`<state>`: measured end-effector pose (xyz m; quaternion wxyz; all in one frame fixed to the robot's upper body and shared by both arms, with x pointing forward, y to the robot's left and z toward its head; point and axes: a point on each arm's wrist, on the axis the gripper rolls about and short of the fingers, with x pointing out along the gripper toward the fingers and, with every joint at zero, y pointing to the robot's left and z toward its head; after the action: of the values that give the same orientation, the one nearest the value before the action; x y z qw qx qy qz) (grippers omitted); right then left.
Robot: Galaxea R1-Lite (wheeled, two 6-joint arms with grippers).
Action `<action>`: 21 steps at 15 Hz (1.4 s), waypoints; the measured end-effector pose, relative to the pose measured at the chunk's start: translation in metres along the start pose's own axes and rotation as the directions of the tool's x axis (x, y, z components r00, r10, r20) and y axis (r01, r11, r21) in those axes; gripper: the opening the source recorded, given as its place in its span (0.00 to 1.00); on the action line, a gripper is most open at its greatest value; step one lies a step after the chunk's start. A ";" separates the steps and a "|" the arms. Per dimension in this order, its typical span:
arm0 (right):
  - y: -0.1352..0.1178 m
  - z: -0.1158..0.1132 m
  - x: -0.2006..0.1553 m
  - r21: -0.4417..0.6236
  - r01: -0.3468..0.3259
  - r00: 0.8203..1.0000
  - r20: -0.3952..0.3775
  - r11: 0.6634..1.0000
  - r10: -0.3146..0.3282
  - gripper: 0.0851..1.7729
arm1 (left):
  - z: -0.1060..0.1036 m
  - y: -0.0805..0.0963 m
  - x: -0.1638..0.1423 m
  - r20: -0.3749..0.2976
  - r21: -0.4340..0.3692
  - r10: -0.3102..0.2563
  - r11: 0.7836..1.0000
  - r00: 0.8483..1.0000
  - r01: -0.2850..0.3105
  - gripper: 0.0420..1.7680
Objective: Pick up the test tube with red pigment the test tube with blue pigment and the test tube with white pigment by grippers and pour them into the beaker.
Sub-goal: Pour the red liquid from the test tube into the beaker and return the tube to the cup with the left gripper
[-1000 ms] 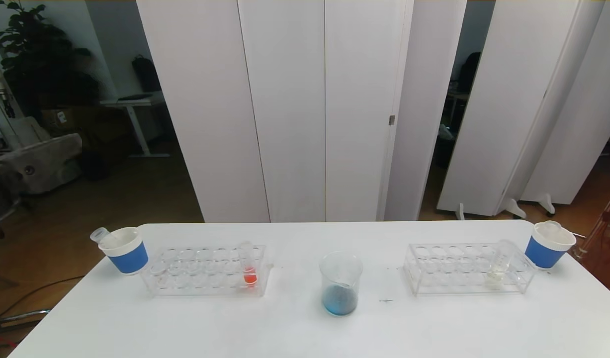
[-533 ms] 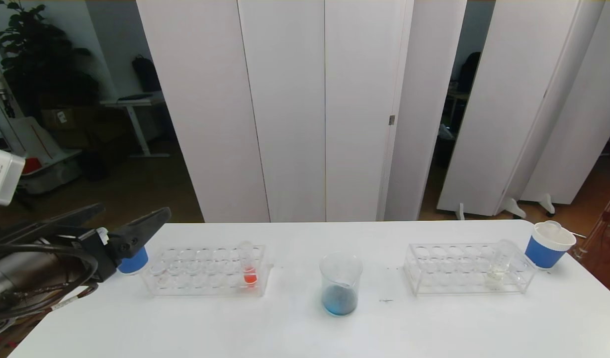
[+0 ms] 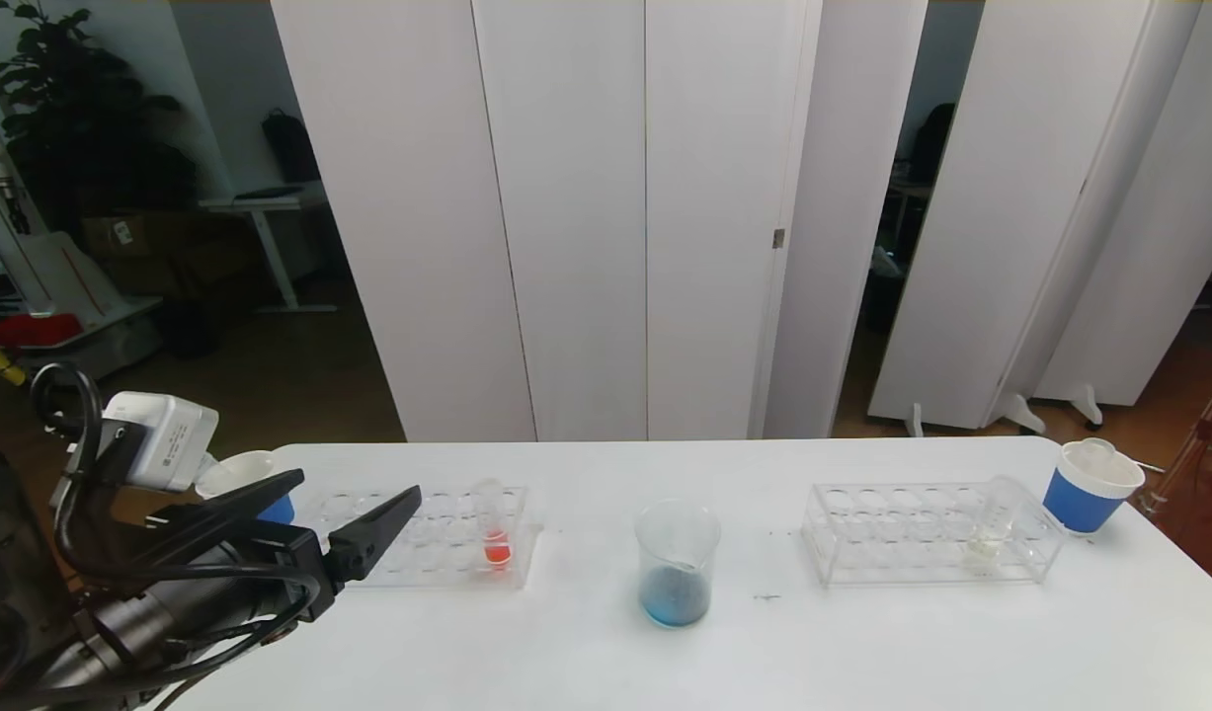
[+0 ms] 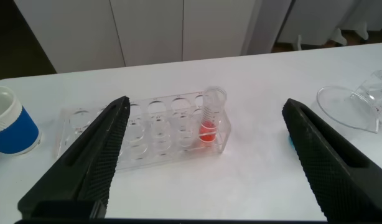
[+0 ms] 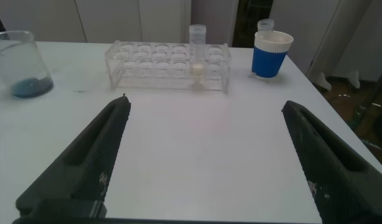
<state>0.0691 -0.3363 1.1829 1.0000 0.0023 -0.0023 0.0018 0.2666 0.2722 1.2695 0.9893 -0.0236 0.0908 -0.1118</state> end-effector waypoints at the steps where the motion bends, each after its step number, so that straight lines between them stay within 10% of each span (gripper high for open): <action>1: 0.000 0.000 0.000 0.000 0.000 1.000 0.000 1.000 0.000 0.98 | -0.004 -0.003 0.006 0.003 0.003 0.005 1.000 1.000 -0.005 0.99; 13: 0.000 0.000 0.000 0.000 0.000 1.000 0.000 1.000 0.000 0.98 | -0.054 -0.040 0.058 -0.151 -0.038 0.058 0.997 0.987 -0.064 0.99; 21: 0.000 0.000 0.000 0.000 0.000 1.000 0.000 1.000 0.000 0.98 | -0.059 -0.053 0.088 -0.127 -0.061 0.109 0.991 0.986 -0.117 0.99</action>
<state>0.0691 -0.3363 1.1829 1.0000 0.0023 -0.0023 0.0020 0.3285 0.1991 1.1995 0.9852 -0.0454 0.1567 -0.0536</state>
